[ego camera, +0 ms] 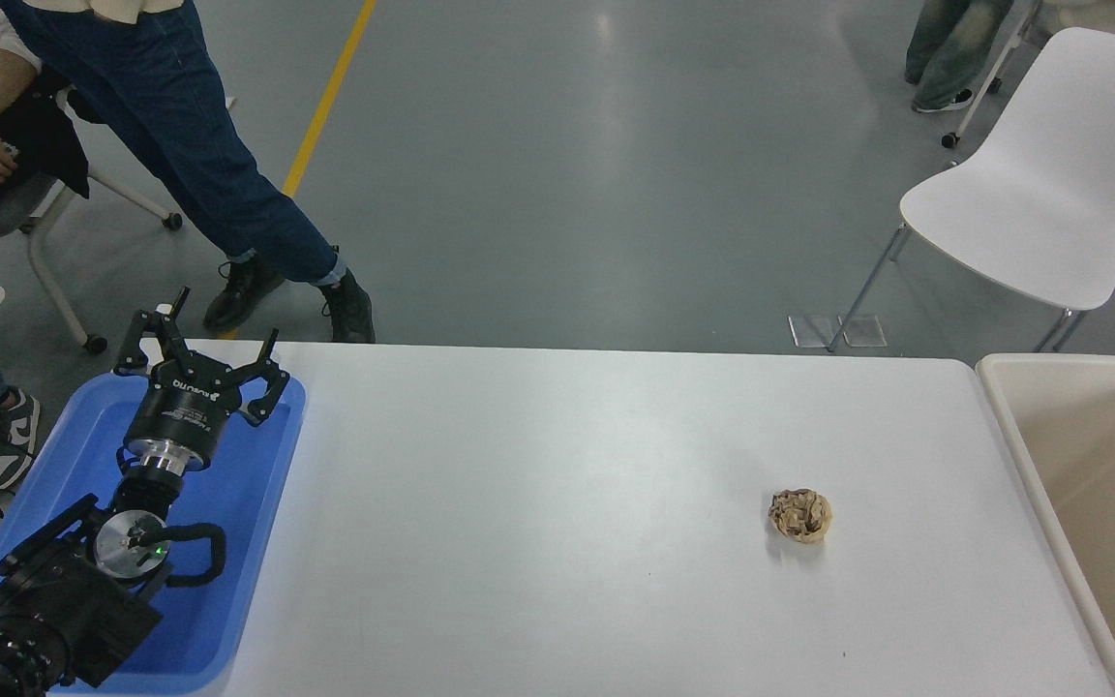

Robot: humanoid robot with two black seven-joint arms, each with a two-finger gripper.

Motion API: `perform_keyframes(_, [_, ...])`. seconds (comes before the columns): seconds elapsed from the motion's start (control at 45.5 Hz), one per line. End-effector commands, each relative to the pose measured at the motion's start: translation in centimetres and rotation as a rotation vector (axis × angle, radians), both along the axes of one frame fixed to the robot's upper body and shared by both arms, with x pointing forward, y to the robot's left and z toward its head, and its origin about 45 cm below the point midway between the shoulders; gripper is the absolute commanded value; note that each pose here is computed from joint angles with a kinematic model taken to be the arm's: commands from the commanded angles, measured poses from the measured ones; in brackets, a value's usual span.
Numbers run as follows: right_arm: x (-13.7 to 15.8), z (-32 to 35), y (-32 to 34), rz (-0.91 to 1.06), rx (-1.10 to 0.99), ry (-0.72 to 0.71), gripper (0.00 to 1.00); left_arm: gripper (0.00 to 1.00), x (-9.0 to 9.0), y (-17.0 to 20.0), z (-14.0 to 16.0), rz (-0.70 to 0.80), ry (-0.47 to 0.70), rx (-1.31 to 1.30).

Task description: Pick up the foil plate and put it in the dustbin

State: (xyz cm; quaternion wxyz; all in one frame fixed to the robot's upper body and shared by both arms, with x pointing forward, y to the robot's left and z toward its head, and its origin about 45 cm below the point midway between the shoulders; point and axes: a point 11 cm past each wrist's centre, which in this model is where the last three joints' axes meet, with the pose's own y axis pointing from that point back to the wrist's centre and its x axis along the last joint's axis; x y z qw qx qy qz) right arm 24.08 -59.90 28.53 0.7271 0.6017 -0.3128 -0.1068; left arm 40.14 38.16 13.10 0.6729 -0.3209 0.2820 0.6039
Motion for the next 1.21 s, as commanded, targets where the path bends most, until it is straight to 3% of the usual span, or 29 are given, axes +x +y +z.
perform_keyframes(0.0, [-0.1, -4.0, -3.4, -0.083, -0.132, -0.174, 0.00, 1.00, 0.0, 0.0, 0.0, 0.000, 0.000, 0.000])
perform_keyframes(0.352, [0.0, -9.1, -3.8, -0.139, -0.244, -0.339, 0.00, 1.00, 0.0, 0.0, 0.0, 0.001, -0.001, 0.000])
perform_keyframes(0.659, [3.0, -13.9, -3.8, -0.194, -0.316, -0.480, 0.00, 1.00, 0.0, 0.0, 0.0, 0.001, -0.001, 0.000])
perform_keyframes(0.835, [2.6, -16.1, -3.6, -0.181, -0.365, -0.485, 0.00, 1.00, 0.0, 0.0, 0.0, 0.001, -0.001, 0.000])
perform_keyframes(1.187, [3.0, -16.3, -3.6, -0.255, -0.412, -0.598, 0.00, 1.00, 0.0, 0.0, 0.0, 0.001, -0.001, 0.000])
